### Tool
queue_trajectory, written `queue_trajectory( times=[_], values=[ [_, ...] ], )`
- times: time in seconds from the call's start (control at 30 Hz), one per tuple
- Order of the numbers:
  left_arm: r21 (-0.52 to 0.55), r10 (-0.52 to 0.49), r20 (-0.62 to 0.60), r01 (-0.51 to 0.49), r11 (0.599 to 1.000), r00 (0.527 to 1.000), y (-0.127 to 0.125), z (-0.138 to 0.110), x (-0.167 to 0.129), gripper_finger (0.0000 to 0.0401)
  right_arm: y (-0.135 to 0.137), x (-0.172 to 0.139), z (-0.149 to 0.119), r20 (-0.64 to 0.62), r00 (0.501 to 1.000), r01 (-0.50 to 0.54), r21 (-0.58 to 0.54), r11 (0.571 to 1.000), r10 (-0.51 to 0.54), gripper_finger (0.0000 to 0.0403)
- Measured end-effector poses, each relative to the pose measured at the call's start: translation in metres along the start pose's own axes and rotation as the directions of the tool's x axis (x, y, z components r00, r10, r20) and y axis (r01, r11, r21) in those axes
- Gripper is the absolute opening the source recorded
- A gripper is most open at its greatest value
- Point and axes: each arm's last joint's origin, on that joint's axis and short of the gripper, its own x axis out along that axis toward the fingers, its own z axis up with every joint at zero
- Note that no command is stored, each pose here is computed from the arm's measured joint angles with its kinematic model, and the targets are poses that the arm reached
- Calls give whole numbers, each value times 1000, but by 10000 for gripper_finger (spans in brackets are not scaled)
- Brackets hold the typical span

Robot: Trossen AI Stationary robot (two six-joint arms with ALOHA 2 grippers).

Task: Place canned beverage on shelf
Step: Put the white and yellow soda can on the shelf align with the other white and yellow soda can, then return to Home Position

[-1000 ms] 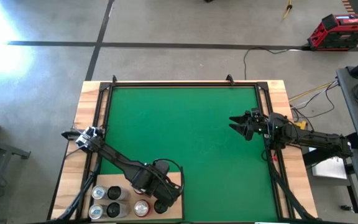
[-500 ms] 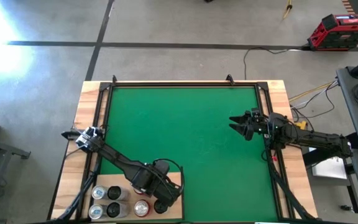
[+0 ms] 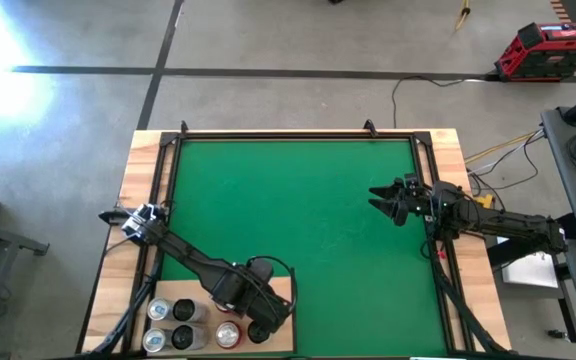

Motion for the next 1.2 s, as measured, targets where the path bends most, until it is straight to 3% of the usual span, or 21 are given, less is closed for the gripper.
queue_trajectory(
  times=[0.33, 0.5, 0.6, 0.8, 1.0, 1.13, 1.2],
  values=[
    [116, -68, 78, 59, 992, 995, -4, 5, -26, 344, 0, 0, 0, 0, 1000, 0, 0, 1000, 0, 318],
    [157, -50, 196, 19, 987, 979, 2, 11, -42, 344, 0, 0, 0, 0, 1000, 0, 0, 1000, 0, 318],
    [181, -54, 302, -1, 984, 952, 4, 19, -54, 342, 0, 0, 0, 0, 1000, 0, 0, 1000, 0, 318],
    [330, -115, 468, -53, 942, 876, 19, 42, -86, 326, 0, 0, 0, 0, 1000, 0, 0, 1000, 0, 318],
    [406, -95, 502, -138, 903, 860, 64, 68, -112, 308, 0, 0, 0, 0, 1000, 0, 0, 1000, 0, 318],
    [343, -43, 533, -170, 924, 845, 117, 85, -118, 298, 0, 0, 0, 0, 1000, 0, 0, 1000, 0, 318],
    [314, -67, 560, -136, 940, 826, 140, 91, -114, 296, 0, 0, 0, 0, 1000, 0, 0, 1000, 0, 318]
  ],
)
